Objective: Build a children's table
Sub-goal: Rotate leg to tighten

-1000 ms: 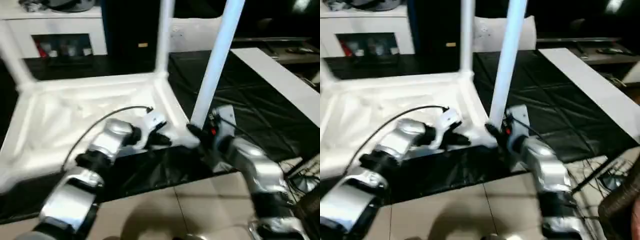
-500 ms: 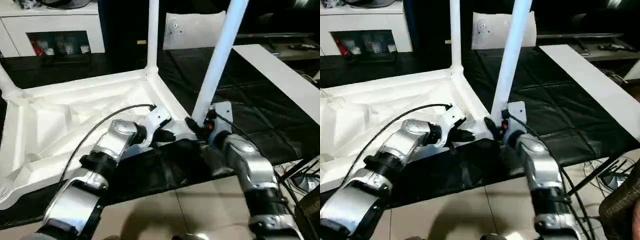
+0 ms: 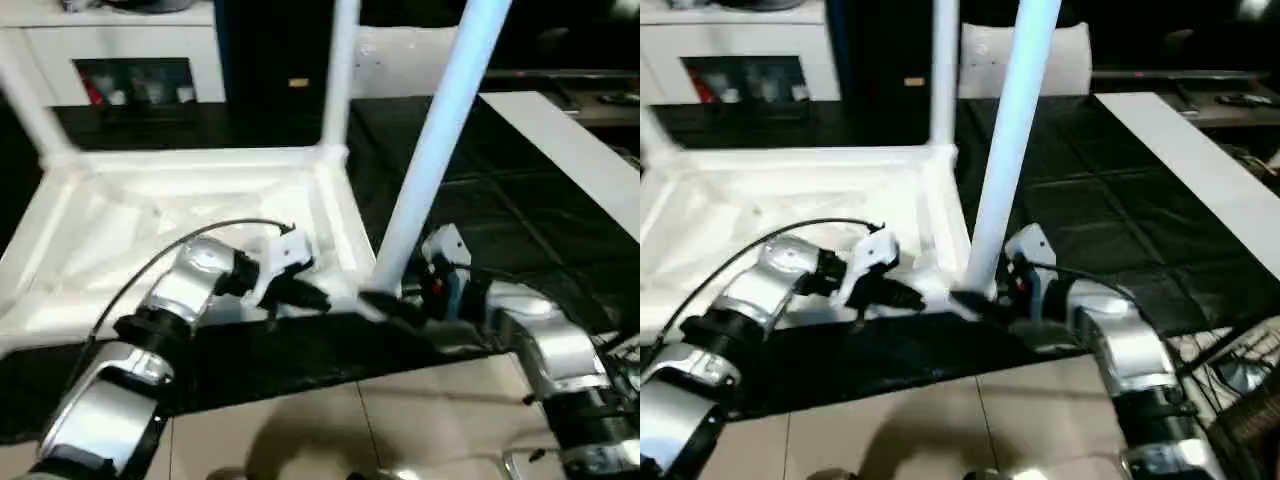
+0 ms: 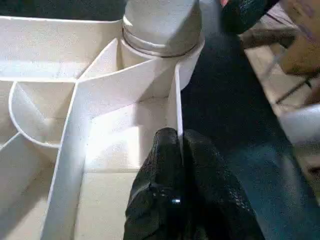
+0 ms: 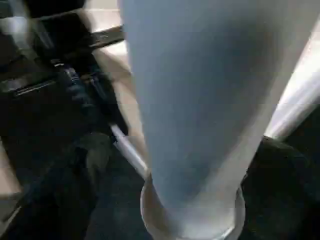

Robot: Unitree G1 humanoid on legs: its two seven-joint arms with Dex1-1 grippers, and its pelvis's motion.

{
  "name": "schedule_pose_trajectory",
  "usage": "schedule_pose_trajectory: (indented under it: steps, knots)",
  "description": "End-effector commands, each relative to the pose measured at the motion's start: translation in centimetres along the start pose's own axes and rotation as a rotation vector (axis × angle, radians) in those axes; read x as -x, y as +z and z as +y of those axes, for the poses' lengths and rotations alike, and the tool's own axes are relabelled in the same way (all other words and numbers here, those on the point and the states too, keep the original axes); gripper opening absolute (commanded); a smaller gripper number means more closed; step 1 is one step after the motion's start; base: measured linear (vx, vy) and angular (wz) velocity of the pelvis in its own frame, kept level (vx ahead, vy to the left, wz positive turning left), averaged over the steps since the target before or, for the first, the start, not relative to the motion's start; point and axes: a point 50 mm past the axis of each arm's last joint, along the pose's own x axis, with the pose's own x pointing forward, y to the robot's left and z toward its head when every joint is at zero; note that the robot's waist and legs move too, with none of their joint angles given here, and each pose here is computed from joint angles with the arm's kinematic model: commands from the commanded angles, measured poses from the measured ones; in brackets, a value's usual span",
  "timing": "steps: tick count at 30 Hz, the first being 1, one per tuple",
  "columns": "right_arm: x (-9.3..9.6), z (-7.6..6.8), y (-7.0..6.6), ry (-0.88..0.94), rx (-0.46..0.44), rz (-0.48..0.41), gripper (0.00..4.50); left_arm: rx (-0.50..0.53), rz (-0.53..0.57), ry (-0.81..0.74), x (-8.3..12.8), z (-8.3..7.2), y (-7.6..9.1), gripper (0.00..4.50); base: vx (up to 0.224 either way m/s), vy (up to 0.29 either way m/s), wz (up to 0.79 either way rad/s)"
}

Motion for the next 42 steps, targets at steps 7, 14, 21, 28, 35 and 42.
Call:
schedule_pose_trajectory:
  steps: [7, 14, 21, 28, 35, 42]
  knots:
    - [1.4, 0.7, 0.1, 0.205, 0.023, 0.051, 3.82, -0.123, 0.085, -0.258, 0.1, -1.0, 0.9, 0.00, 0.000, 0.000, 0.00]
    - [1.5, 1.0, 0.1, 0.295, 0.017, 0.081, 3.26, -0.148, 0.121, -0.297, 0.4, -1.0, 0.9, 0.00, 0.000, 0.000, 0.00]
    - [1.4, 1.4, 0.4, 0.391, 0.002, 0.099, 2.68, -0.159, 0.143, -0.309, 0.6, -0.9, 0.8, 0.00, 0.000, 0.000, 0.00]
    - [1.3, 1.7, 0.4, 0.412, -0.018, 0.094, 2.13, -0.149, 0.139, -0.314, 0.6, -1.0, 0.7, 0.00, 0.000, 0.000, 0.00]
    - [0.3, 2.2, 0.2, 0.308, -0.096, 0.002, 2.08, -0.067, 0.076, -0.219, 0.2, -0.5, 0.9, 0.00, 0.000, 0.000, 0.00]
    - [-3.3, 1.1, -0.9, -0.141, -0.158, -0.040, 2.03, 0.068, -0.032, 0.035, -2.4, 0.4, 1.9, 0.00, 0.000, 0.000, 0.00]
